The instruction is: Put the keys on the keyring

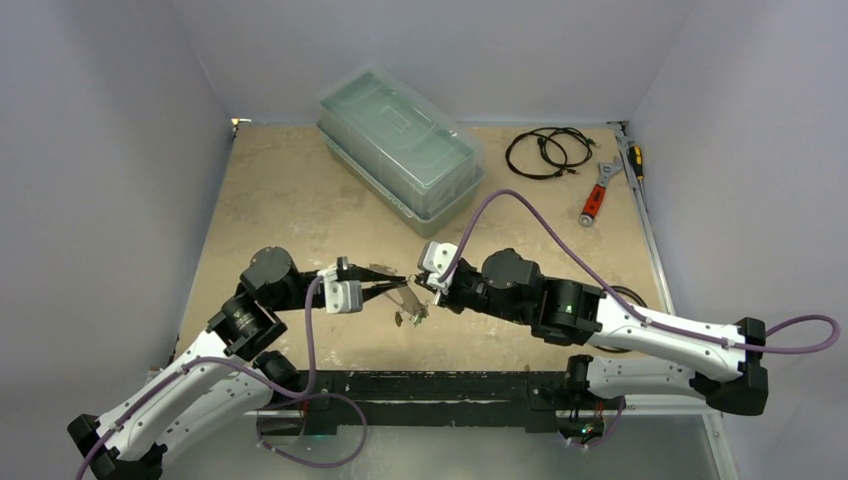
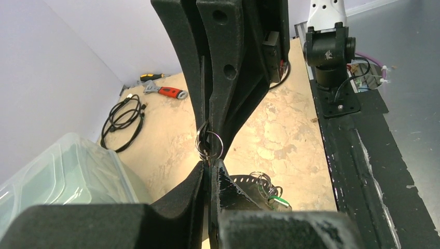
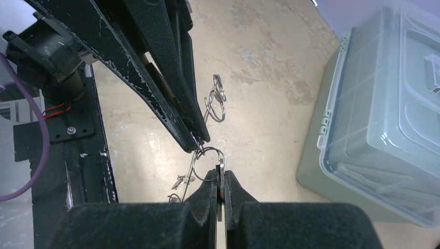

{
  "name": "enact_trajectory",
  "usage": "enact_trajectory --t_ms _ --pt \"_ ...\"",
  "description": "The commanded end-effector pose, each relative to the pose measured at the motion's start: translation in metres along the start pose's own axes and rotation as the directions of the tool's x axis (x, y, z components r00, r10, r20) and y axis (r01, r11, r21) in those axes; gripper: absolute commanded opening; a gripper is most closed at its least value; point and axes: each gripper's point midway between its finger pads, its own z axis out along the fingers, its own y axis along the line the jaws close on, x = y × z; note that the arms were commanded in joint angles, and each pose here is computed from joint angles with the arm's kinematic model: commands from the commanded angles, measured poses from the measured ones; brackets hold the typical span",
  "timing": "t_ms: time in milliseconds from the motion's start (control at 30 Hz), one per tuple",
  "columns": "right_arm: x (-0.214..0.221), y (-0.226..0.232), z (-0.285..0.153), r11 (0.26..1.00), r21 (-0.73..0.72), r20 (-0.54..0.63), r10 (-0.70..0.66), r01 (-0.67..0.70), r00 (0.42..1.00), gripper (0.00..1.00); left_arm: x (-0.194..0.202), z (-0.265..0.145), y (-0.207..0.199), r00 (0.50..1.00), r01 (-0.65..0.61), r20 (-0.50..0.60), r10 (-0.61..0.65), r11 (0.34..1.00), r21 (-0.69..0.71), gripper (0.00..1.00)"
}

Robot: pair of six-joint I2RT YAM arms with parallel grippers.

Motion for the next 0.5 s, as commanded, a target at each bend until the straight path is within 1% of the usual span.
enact_trajectory --t_ms 0,33,67,200,233,267,300,367,467 --pt "-0.018 -0.012 -0.007 0.999 0.041 0.013 -0.009 0.008 1.0 0.0 -0.01 -0.002 0.012 1.0 -0.03 0.002 0.03 0.999 -0.042 0.0" --pt "-0.017 -0.012 -0.006 0.999 0.04 0.006 -0.009 0.008 1.0 0.0 -0.009 -0.001 0.013 1.0 -0.029 -0.001 0.029 0.999 -0.044 0.01" --pt "-0.017 -0.011 -0.006 0.999 0.037 0.0 -0.01 0.01 1.0 0.0 -0.009 -0.001 0.013 1.0 -0.029 -0.003 0.028 0.998 -0.048 0.07" --pt "-0.014 -0.01 -0.003 0.999 0.035 -0.025 -0.011 0.012 1.0 0.0 -0.01 -0.003 0.017 1.0 -0.031 -0.006 0.031 0.997 -0.074 0.42" --pt "-0.013 -0.01 -0.001 0.999 0.034 -0.033 -0.012 0.013 0.999 0.0 -0.011 -0.005 0.019 0.999 -0.037 -0.005 0.036 0.996 -0.086 0.58" --pt "-0.012 -0.01 0.0 0.999 0.033 -0.039 -0.011 0.012 0.999 0.0 -0.011 -0.006 0.021 0.999 -0.038 -0.006 0.038 0.994 -0.102 0.7" --pt "-0.011 -0.009 0.0 0.999 0.031 -0.044 -0.011 0.012 0.999 0.0 -0.014 -0.008 0.023 0.999 -0.045 -0.005 0.045 0.992 -0.119 0.77" --pt "-0.011 -0.009 0.002 0.999 0.032 -0.053 -0.01 0.012 0.999 0.0 -0.017 -0.013 0.03 0.998 -0.058 -0.004 0.059 0.984 -0.167 0.84" --pt "-0.009 -0.01 0.006 0.999 0.04 -0.07 -0.007 0.01 0.998 0.0 -0.018 -0.024 0.047 0.997 -0.071 -0.022 0.068 0.957 -0.281 0.88"
